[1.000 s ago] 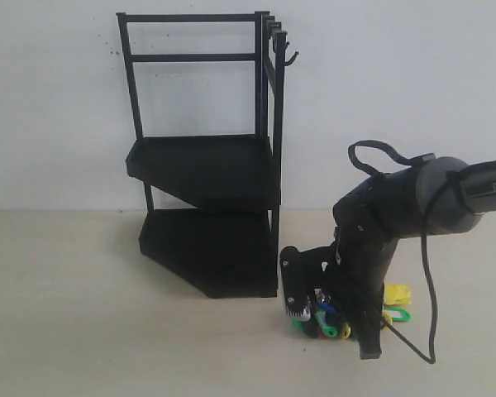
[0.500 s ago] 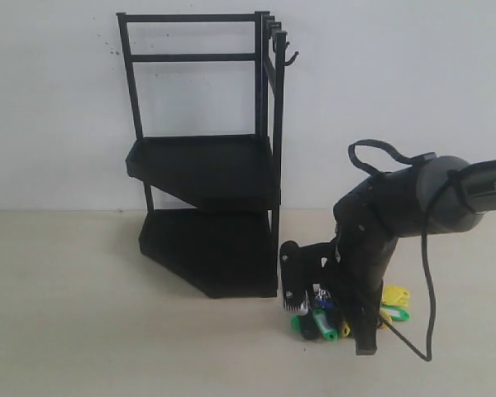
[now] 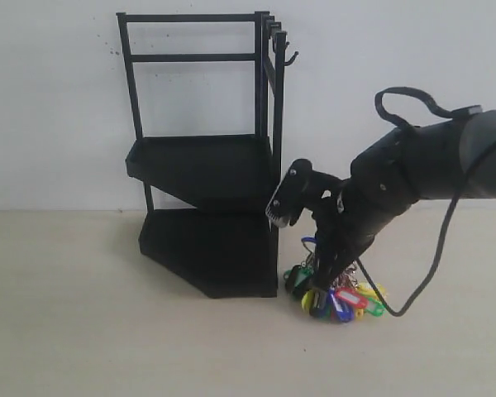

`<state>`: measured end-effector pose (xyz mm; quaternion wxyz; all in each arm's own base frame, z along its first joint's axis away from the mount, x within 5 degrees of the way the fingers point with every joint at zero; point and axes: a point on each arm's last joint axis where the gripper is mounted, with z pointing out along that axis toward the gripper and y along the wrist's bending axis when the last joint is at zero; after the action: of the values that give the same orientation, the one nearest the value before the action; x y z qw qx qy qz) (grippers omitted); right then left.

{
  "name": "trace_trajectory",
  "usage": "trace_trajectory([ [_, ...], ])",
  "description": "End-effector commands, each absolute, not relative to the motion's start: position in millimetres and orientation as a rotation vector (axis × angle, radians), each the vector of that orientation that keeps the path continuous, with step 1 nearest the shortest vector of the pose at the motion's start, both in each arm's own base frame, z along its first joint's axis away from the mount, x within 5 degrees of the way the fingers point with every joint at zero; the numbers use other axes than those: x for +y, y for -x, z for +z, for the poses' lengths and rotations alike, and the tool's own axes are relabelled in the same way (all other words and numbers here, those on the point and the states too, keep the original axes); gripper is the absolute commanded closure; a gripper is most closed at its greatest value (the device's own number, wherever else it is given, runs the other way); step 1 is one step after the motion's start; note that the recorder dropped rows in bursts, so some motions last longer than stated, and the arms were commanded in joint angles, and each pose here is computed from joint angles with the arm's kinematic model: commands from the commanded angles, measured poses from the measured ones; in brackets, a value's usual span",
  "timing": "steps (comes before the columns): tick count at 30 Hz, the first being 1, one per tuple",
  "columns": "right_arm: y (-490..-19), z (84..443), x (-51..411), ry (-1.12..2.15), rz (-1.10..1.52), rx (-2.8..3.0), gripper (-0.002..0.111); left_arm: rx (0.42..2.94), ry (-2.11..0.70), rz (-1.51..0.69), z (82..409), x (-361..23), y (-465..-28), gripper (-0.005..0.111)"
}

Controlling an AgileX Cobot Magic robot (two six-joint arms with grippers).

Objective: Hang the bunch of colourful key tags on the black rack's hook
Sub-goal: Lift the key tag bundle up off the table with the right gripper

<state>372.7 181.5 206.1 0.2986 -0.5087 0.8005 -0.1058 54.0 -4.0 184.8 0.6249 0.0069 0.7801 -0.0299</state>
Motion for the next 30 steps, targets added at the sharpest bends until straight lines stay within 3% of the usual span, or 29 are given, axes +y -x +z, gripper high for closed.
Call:
trace_trajectory([
  [1,-379.8,223.0,162.5,1.042,-0.21,2.224,0.108,1.791,-0.014,-0.064,185.5,-3.7,-54.2,0.102],
  [11,-391.0,243.0,110.8,0.526,0.052,2.365,0.108,1.791,-0.014,-0.064,185.5,-3.7,-54.2,0.102],
  [20,-383.8,292.5,87.7,0.294,0.279,2.234,0.108,1.791,-0.014,-0.064,185.5,-3.7,-54.2,0.102],
  [30,-361.4,340.7,82.8,0.244,0.336,2.101,0.108,1.791,-0.014,-0.064,185.5,-3.7,-54.2,0.102],
])
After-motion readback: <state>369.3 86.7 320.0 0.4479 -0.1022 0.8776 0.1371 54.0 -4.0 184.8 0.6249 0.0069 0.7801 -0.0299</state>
